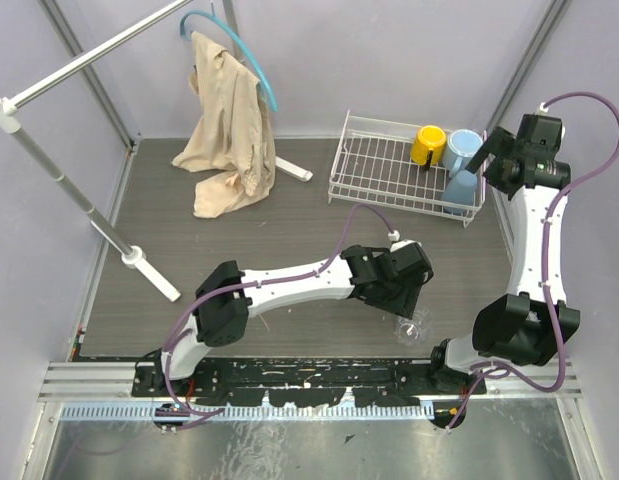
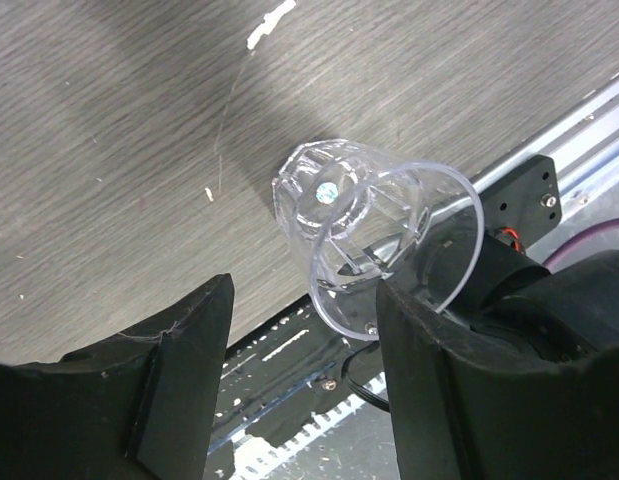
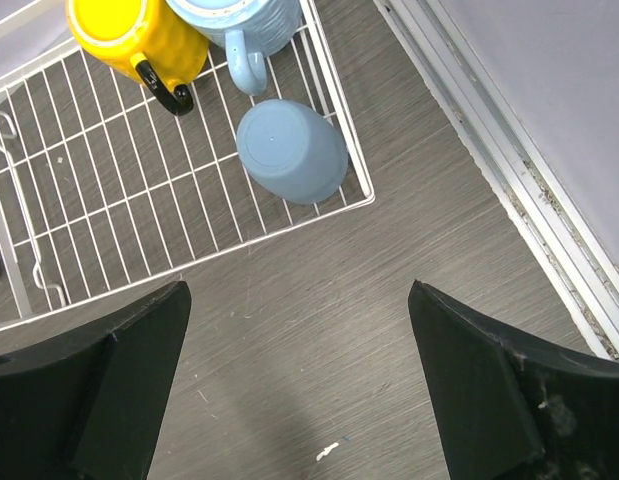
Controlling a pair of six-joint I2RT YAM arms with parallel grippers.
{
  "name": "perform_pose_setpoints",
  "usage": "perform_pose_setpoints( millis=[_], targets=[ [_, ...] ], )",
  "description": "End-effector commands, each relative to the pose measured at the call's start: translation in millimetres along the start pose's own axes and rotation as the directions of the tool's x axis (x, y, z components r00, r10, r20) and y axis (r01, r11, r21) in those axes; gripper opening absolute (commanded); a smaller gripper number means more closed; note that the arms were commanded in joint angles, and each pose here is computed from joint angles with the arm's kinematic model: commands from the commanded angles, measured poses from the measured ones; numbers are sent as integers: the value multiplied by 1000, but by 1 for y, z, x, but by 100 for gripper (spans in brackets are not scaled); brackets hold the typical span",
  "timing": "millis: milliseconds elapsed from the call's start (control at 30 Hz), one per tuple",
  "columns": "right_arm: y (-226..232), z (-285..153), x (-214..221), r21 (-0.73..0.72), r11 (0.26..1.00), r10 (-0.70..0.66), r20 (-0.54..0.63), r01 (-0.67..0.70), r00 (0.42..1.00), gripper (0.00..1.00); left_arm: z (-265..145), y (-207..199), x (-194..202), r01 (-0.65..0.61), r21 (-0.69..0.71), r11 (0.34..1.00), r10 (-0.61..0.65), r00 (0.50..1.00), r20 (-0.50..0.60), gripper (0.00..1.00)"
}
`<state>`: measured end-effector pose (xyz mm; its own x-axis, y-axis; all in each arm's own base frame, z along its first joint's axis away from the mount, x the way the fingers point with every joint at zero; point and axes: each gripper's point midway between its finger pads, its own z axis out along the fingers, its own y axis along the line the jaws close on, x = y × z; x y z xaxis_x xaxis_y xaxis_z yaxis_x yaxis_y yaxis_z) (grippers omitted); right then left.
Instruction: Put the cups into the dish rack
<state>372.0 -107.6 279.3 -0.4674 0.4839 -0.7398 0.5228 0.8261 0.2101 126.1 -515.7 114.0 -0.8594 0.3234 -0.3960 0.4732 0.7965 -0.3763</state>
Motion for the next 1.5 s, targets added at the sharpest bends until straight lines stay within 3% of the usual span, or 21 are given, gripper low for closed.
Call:
perform_pose_setpoints(
  millis=[0,267,567,800,933,1000,1233,1467],
  targets=[
    [8,-17,-18,-50,999,25,88,-21,996,96,14,14,3,-28,-58,998,29,1000,8,65],
    [8,-19,-17,-56,998,27,91,-21,995,96,32,17,6,-43,-74,996,43,999,-1,61],
    [9,-18,-18,-59,998,32,89,-27,996,96,43,18,8,-43,-86,995,41,999,-19,43],
    [12,-17,-17,-70,997,31,83,-25,996,96,38,22,5,-63,-104,993,61,998,-18,11],
    [16,-15,-15,-96,995,35,67,-29,997,96,21,36,5,-81,-124,989,77,996,-38,0],
    [21,-15,-13,-118,992,41,61,-34,997,96,7,49,2,-63,-117,991,59,997,-40,0],
    [70,-30,-8,-320,948,21,40,-7,999,95,-62,94,-41,182,150,972,-193,979,63,0],
    [141,-58,5,-619,781,77,-31,-80,997,96,-139,106,-95,201,414,888,-288,944,161,0]
  ],
)
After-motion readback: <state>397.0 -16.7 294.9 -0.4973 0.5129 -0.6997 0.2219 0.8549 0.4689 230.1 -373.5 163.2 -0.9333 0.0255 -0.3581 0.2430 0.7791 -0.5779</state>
